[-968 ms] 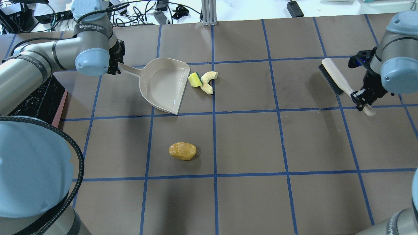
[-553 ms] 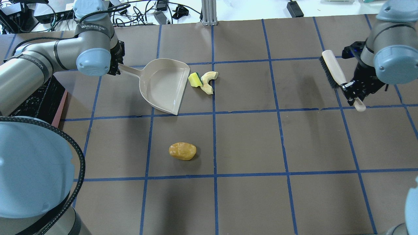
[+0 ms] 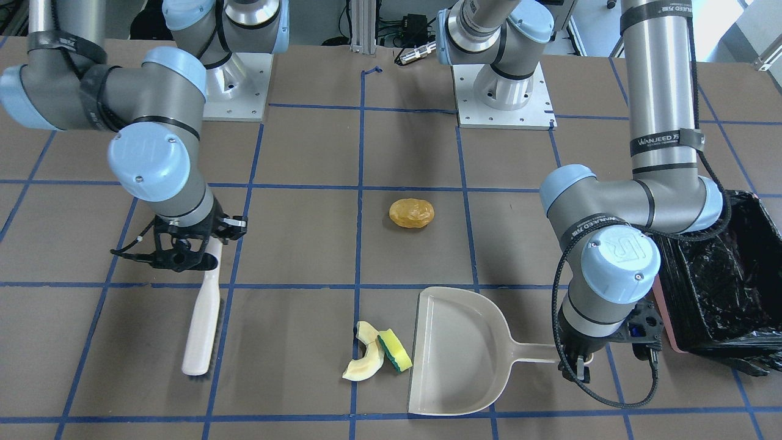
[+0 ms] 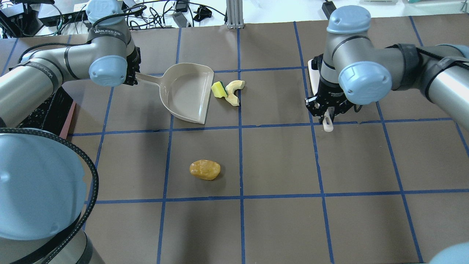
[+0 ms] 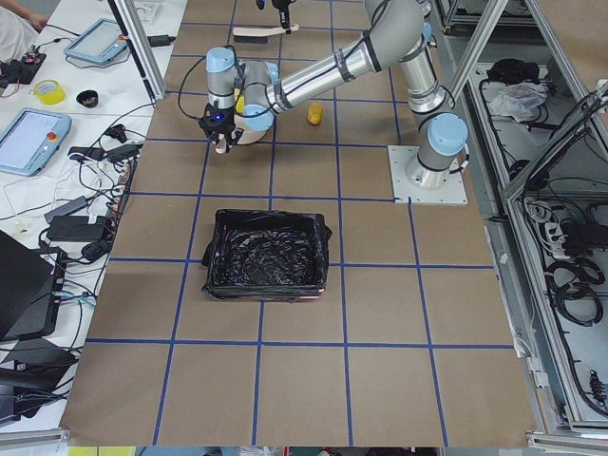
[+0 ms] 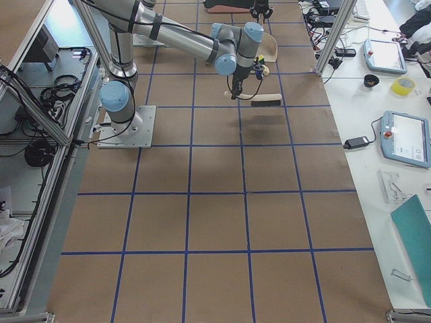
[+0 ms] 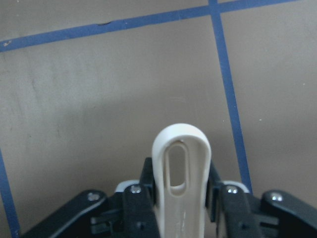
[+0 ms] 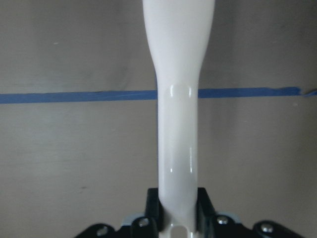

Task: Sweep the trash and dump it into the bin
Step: 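Carry the brush with the right gripper toward the sponge and peel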

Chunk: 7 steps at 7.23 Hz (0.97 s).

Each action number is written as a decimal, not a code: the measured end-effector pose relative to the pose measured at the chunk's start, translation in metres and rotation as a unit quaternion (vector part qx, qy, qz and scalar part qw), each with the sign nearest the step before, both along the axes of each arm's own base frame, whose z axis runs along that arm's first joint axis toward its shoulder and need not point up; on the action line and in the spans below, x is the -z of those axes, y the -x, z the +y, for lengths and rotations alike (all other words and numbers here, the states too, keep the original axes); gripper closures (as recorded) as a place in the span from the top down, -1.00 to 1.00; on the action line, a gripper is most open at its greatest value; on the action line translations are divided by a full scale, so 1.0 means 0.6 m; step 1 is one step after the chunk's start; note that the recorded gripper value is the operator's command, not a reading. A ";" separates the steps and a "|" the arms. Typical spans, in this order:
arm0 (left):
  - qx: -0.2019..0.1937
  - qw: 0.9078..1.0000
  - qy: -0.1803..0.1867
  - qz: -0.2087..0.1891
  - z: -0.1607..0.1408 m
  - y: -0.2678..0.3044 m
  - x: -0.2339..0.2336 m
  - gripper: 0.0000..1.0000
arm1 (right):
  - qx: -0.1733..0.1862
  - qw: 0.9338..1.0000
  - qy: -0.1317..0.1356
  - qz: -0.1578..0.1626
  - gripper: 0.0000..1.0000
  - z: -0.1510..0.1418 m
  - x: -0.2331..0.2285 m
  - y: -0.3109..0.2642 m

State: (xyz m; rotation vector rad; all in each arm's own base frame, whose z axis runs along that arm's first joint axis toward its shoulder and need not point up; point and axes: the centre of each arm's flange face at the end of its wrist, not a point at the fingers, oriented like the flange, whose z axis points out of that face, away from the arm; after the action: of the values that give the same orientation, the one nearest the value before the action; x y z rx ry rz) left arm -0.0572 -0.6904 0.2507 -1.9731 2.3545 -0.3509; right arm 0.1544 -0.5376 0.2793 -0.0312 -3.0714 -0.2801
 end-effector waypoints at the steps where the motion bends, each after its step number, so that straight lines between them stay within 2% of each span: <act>1: -0.004 1.000 0.001 0.001 0.000 0.001 0.001 -1.00 | 0.014 0.999 -0.002 -0.031 -1.00 0.008 0.005 -0.047; 4: -0.009 1.000 0.001 0.002 0.000 0.001 0.003 -1.00 | 0.019 0.996 0.000 -0.091 -1.00 0.008 0.011 -0.130; 7: -0.014 1.000 0.002 0.003 -0.001 0.001 0.003 -1.00 | -0.005 0.994 -0.003 -0.108 -1.00 0.000 0.033 -0.195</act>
State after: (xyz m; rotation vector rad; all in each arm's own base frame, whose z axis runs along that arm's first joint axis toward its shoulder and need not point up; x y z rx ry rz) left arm -0.0581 -0.6908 0.2490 -2.0106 2.3279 -0.3504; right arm 0.2713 -0.5377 0.2593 0.0163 -3.2849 -0.3124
